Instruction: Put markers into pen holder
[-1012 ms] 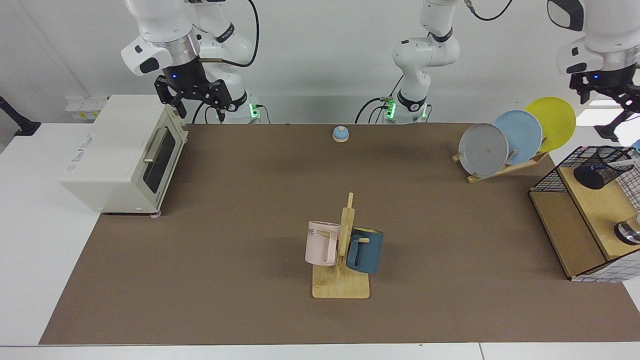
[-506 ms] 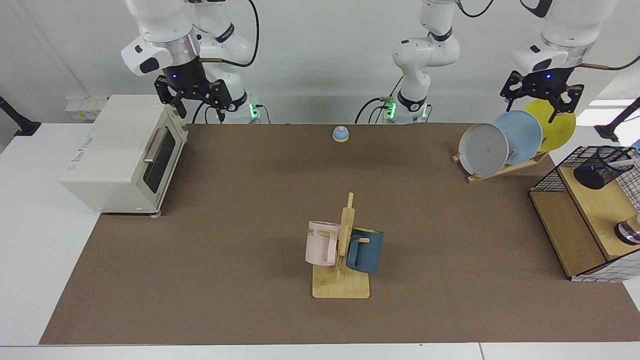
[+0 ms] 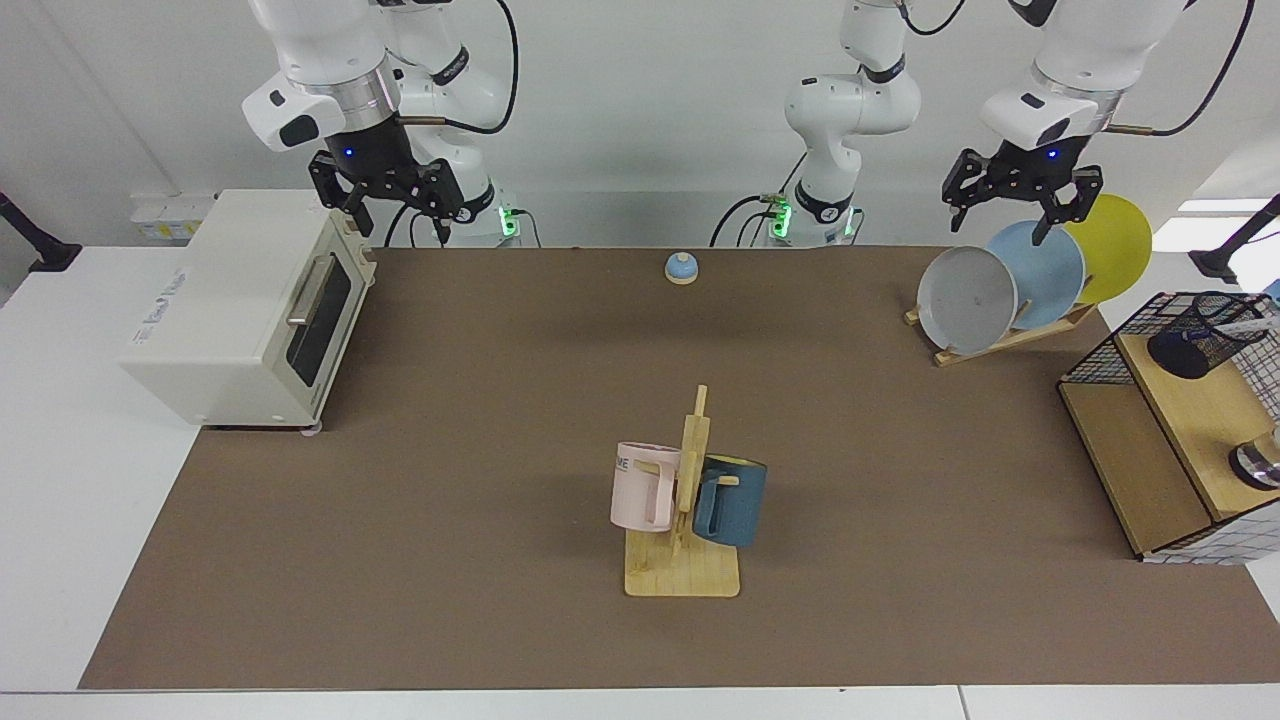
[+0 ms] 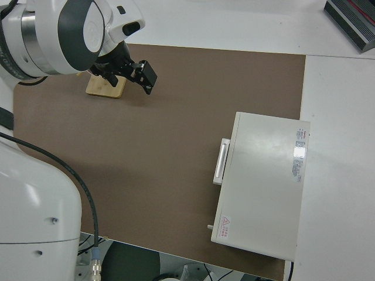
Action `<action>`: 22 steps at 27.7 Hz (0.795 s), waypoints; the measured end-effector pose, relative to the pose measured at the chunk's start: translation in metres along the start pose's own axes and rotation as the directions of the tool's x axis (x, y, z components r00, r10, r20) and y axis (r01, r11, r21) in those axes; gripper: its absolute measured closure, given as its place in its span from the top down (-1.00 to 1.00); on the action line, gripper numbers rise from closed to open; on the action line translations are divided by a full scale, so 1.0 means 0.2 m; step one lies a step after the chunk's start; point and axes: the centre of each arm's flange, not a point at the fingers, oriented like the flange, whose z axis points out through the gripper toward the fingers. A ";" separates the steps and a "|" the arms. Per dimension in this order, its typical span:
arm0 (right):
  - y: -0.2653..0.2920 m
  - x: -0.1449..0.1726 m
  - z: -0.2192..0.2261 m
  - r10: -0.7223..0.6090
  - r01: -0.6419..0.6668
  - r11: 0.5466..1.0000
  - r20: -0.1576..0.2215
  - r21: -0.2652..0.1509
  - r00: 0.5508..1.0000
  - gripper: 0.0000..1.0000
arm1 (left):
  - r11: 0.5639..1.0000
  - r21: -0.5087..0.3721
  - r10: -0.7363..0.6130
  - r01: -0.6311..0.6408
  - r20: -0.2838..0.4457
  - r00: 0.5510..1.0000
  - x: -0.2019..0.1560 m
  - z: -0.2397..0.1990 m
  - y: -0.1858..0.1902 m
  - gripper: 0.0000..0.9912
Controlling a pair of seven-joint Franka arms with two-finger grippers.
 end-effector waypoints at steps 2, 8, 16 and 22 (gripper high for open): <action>0.00 0.00 0.00 0.000 0.000 1.000 0.000 0.000 1.000 1.00 | 1.000 -0.006 -0.009 0.009 -0.006 1.000 0.00 -0.01 0.00 1.00; 0.00 0.00 0.00 0.000 0.000 1.000 0.000 0.000 1.000 1.00 | 1.000 -0.008 -0.029 0.029 -0.009 1.000 0.03 -0.04 -0.03 1.00; 0.00 0.00 0.00 0.000 0.000 1.000 0.000 0.000 1.000 1.00 | 0.998 -0.017 -0.063 0.064 0.019 0.998 0.10 -0.07 -0.05 1.00; 0.00 0.00 0.00 0.000 0.000 1.000 0.000 0.000 1.000 1.00 | 0.998 -0.016 -0.068 0.068 0.016 0.998 0.11 -0.08 -0.05 1.00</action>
